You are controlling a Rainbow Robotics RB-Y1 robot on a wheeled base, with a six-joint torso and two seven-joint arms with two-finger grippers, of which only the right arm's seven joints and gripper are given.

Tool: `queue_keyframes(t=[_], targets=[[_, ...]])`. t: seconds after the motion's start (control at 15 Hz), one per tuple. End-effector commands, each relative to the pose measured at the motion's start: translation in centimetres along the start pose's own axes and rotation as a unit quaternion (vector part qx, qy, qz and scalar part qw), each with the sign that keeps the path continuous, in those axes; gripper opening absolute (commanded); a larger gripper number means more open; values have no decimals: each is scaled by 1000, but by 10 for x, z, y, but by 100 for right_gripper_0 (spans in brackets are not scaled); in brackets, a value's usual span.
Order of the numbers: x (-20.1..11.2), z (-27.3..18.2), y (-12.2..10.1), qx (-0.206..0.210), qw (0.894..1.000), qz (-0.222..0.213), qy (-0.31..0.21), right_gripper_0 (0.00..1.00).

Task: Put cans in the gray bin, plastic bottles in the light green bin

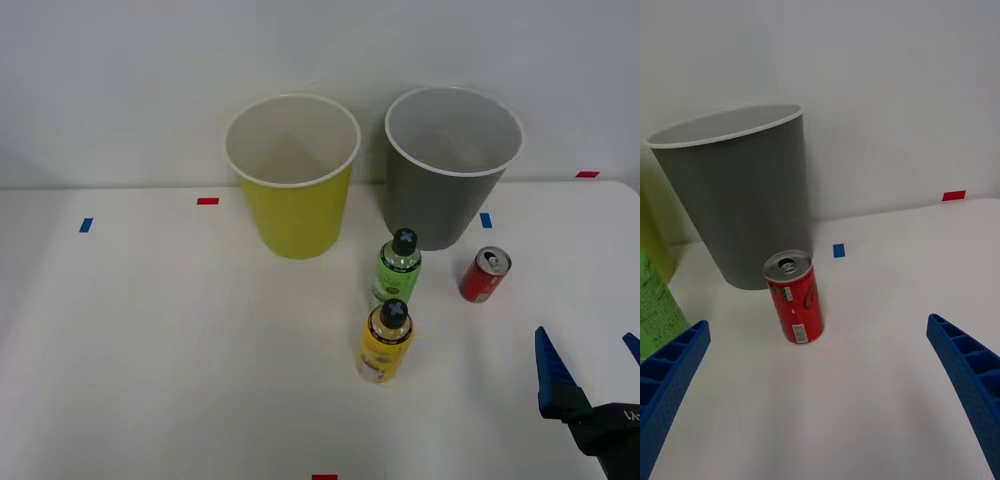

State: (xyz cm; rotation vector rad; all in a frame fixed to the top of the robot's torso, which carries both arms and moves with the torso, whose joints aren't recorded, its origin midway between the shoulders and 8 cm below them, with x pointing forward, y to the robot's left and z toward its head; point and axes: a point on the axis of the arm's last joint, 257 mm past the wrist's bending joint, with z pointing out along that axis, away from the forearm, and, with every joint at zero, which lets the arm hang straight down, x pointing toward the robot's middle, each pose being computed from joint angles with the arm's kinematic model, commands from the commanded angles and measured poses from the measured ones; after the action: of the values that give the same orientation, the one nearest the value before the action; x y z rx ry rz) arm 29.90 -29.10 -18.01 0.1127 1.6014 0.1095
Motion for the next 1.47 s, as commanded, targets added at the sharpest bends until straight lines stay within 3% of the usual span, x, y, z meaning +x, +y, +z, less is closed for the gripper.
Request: queue_keyframes(t=[0.07, 0.4, 0.67, 1.0, 1.47], targets=[[17, -14, -2, 8, 1000, -20, 22, 100], [65, -33, -12, -32, 998, -44, -29, 100], [80, -54, -2, -66, 991, -111, -39, 100], [88, -62, 28, -113, 980, -150, -63, 100], [80, -51, 15, -174, 980, -86, -39, 100]])
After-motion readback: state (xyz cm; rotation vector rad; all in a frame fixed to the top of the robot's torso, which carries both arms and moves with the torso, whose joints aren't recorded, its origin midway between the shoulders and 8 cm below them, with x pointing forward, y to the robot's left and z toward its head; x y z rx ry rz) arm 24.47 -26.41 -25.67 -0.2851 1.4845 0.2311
